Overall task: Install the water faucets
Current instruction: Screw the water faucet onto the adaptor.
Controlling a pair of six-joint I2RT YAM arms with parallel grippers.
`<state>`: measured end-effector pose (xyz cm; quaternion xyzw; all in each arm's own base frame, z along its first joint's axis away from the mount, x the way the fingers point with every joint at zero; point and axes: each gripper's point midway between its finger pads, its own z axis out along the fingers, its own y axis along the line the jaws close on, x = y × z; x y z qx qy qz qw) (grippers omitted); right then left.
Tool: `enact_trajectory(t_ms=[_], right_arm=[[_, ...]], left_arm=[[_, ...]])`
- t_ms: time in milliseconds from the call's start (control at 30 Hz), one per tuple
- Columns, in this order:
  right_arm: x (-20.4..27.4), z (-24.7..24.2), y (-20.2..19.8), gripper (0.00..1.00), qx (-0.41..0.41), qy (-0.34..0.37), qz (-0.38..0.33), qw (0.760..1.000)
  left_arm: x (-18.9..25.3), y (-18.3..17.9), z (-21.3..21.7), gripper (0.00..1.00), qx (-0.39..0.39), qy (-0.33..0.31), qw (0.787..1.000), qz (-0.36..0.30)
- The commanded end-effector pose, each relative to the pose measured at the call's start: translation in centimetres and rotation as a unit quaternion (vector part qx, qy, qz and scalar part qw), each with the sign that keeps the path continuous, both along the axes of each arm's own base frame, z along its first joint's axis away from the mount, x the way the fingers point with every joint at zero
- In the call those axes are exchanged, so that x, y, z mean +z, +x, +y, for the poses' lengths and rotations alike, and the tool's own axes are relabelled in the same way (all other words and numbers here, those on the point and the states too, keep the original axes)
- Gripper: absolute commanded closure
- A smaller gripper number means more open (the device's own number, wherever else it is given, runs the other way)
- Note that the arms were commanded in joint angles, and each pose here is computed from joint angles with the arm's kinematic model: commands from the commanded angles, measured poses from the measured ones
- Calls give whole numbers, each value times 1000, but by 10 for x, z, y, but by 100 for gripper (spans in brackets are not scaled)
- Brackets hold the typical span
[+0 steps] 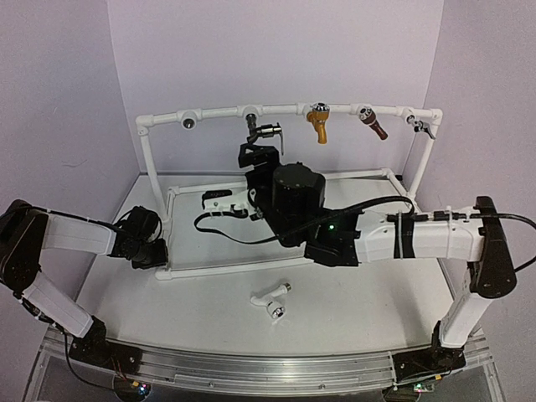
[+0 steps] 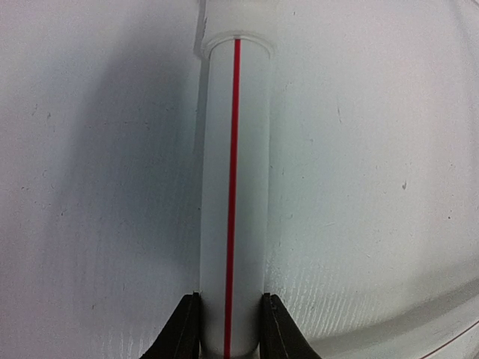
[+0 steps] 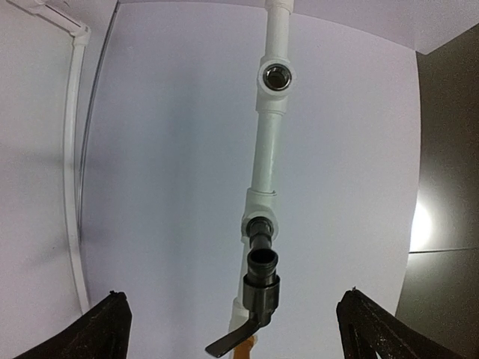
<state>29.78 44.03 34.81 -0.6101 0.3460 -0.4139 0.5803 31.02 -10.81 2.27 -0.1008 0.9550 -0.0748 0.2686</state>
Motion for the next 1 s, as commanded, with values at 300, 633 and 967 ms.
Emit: enact_trajectory(t_ms=[300, 633, 967], right_arm=[[61, 0, 77, 6, -82, 56, -100, 990], [57, 4, 100, 16, -101, 70, -107, 987], [52, -3, 110, 36, -123, 84, -107, 983]], left_arm=[[-6, -13, -12, 100, 1, -32, 999, 28], [-5, -13, -13, 100, -1, -34, 999, 25], [-4, -13, -13, 100, -1, -35, 999, 24]])
